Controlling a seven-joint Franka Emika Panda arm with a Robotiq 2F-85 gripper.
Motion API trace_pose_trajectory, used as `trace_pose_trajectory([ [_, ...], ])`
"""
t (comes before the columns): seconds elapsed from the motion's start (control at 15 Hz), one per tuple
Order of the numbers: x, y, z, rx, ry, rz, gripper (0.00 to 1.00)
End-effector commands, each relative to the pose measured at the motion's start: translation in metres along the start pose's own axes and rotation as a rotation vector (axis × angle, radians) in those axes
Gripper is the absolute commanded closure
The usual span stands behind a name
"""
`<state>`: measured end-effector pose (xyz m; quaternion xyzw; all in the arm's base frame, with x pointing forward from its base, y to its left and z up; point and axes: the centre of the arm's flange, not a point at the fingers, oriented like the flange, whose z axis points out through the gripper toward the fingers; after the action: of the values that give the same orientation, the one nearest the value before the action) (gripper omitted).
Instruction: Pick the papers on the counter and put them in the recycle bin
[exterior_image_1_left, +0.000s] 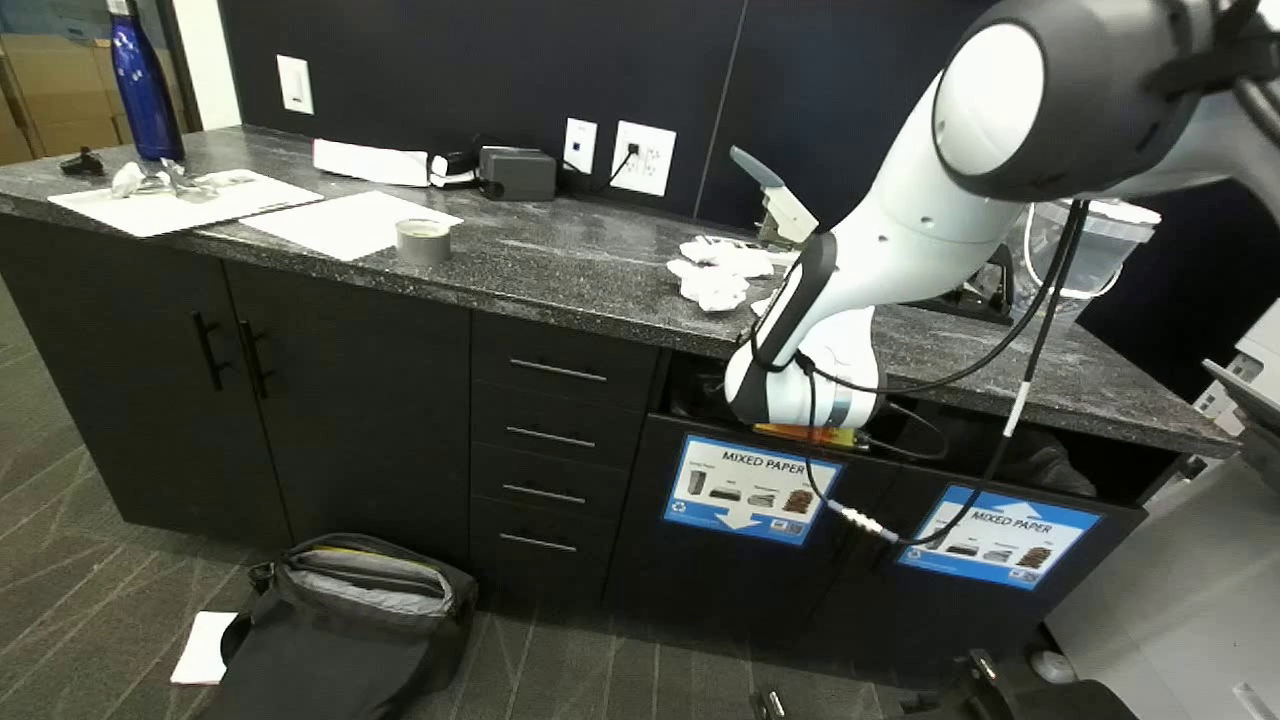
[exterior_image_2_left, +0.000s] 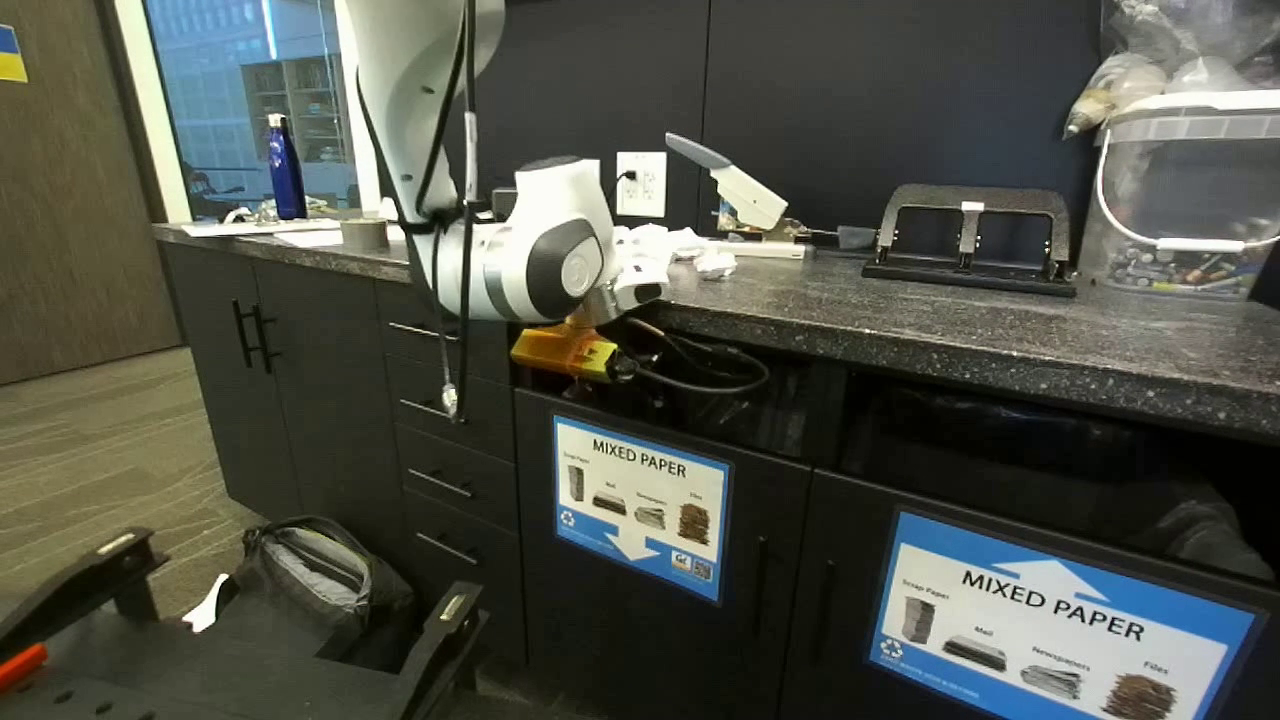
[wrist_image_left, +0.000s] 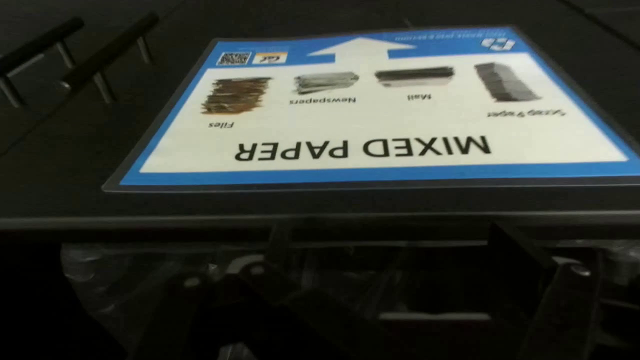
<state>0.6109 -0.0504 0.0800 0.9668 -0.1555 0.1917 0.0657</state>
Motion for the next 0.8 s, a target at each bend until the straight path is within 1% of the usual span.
trace_pose_trajectory([
  [0.0,0.022,-0.007,-0.086,0.020,-0.099,-0.087,0.00],
  [0.07,0.024,-0.009,-0.102,0.027,-0.092,-0.101,0.00],
  [0.13,0.027,-0.008,-0.122,0.030,-0.026,-0.117,0.00],
  [0.2,0.032,-0.009,-0.140,0.029,-0.008,-0.157,0.00],
  [0.27,0.028,-0.013,-0.155,0.022,-0.033,-0.158,0.00],
  [0.47,0.043,-0.024,-0.195,0.017,-0.077,-0.193,0.00],
  [0.6,0.061,-0.034,-0.219,0.030,-0.063,-0.187,0.00],
  [0.73,0.079,-0.046,-0.232,0.047,-0.066,-0.139,0.00],
])
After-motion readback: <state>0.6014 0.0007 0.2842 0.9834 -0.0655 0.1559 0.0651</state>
